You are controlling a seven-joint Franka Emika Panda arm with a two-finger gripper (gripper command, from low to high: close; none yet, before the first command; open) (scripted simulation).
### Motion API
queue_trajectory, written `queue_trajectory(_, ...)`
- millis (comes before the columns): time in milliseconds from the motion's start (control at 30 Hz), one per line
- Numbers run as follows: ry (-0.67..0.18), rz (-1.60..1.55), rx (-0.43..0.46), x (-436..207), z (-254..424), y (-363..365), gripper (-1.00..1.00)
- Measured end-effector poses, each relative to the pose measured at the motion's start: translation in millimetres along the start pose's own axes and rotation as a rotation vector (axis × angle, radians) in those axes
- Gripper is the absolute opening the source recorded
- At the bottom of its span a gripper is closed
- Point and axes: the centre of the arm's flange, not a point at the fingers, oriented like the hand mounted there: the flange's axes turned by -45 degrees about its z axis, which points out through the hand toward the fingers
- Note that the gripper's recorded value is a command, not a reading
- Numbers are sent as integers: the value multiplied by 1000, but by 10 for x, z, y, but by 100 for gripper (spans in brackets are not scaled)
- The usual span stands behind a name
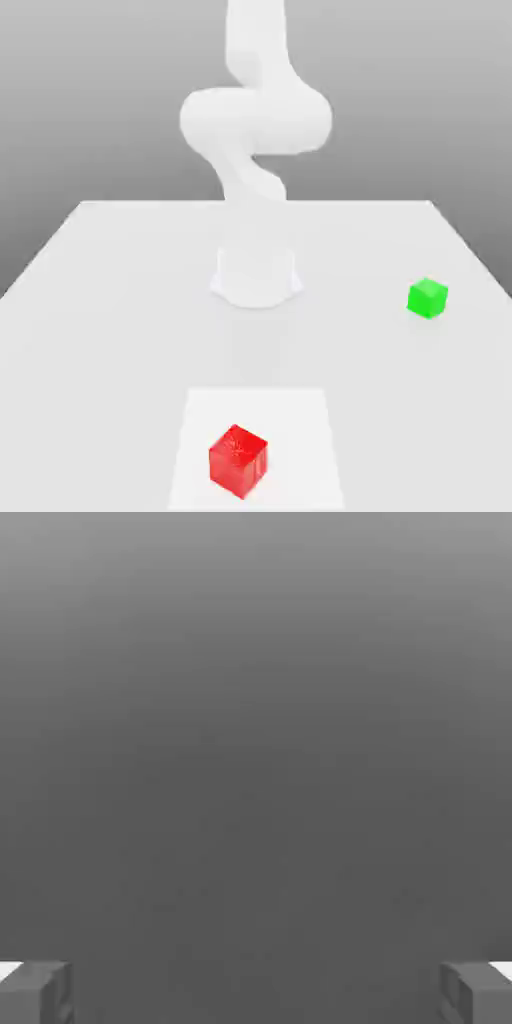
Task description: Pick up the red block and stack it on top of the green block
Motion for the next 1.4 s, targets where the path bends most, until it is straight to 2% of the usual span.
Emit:
queue_trajectory(333, -297, 200, -123, -578, 2037, 93, 0)
queue_trajectory(567, -498, 350, -179, -1418, 3155, 221, 0)
queue_trajectory(767, -671, 486, -207, -2319, 3840, 251, 0)
queue_trajectory(933, -700, 512, -211, -2786, 4300, 255, 0)
queue_trajectory(967, -701, 512, -211, -2868, 4380, 256, -100)
queue_trajectory(1200, -699, 512, -211, -2882, 4395, 254, -100)
queue_trajectory(1400, -702, 483, -192, -2499, 3913, 77, -100)
